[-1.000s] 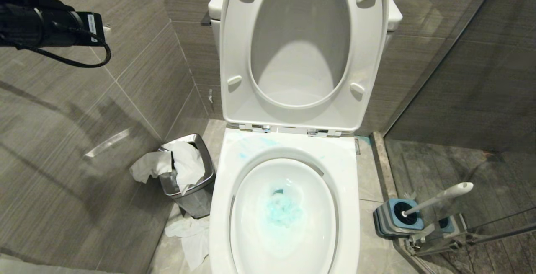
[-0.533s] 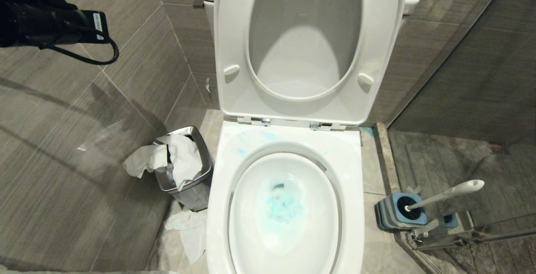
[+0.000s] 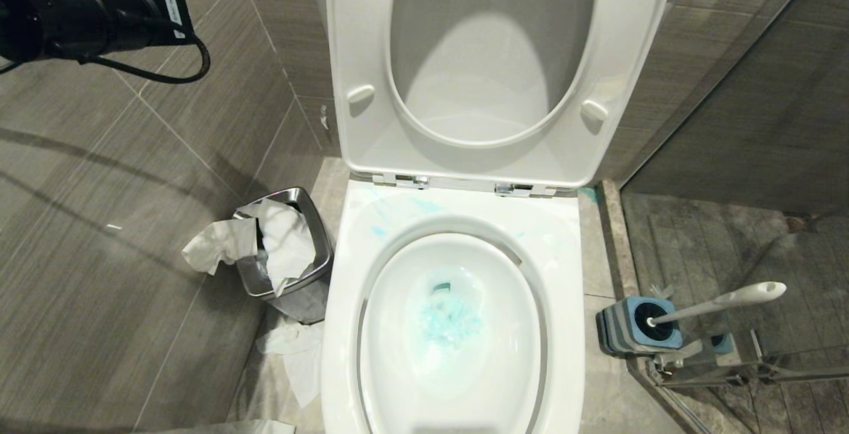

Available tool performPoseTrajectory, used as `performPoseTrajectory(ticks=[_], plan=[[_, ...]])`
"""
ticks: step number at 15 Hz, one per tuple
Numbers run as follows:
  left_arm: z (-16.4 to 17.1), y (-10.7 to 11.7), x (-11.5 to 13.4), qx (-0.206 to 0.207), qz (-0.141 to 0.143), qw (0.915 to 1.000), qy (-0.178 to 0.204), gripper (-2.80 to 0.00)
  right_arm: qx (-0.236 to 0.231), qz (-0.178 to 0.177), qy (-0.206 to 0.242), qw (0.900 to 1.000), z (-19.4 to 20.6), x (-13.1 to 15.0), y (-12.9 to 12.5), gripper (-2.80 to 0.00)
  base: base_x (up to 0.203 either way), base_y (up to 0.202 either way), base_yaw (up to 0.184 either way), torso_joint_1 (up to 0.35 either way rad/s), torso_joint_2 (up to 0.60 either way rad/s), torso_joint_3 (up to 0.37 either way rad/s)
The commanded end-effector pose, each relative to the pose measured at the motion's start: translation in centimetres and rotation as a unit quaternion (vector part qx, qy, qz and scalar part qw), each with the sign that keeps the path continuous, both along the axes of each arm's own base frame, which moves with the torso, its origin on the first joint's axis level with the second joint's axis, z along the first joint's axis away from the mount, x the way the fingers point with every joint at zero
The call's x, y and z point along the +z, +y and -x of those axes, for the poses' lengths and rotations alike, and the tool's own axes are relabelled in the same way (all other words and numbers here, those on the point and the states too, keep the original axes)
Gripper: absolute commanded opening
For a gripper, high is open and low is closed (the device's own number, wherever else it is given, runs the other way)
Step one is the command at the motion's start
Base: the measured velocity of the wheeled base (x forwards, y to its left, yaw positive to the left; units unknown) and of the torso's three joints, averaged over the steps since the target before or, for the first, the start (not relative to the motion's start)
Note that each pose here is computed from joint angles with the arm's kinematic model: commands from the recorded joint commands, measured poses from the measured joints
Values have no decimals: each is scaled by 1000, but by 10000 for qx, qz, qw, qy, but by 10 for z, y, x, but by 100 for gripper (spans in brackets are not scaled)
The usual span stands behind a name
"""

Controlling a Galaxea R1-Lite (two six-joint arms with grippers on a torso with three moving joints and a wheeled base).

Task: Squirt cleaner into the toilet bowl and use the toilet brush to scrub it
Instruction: Flush the toilet

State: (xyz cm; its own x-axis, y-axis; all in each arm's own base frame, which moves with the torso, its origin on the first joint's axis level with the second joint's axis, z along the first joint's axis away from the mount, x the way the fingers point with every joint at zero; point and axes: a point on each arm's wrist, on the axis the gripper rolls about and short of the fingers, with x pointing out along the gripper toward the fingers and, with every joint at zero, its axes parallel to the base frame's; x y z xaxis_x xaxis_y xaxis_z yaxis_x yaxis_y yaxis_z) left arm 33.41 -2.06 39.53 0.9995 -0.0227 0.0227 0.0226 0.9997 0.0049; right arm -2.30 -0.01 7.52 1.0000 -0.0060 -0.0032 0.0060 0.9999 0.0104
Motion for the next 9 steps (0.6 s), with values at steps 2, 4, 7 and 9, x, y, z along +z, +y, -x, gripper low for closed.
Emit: performPoseTrajectory(ticks=[2,4,7,9], plan=[[16,-12,17,-298,759,9959,-392,-280,-1,-1,7,10000,0,0,0,-280,0,0,0,0,0,0],[14,-22,31,-657,1272,9822,-1216,-280,-1,-1,7,10000,0,0,0,-280,0,0,0,0,0,0],[4,-37,37,-1106,1594,9589,-2069,-280,6,-1,7,10000,0,0,0,-280,0,0,0,0,0,0],[-2,-46,36,-1257,1648,9485,-2395,-280,-1,-1,7,10000,0,0,0,-280,0,0,0,0,0,0]])
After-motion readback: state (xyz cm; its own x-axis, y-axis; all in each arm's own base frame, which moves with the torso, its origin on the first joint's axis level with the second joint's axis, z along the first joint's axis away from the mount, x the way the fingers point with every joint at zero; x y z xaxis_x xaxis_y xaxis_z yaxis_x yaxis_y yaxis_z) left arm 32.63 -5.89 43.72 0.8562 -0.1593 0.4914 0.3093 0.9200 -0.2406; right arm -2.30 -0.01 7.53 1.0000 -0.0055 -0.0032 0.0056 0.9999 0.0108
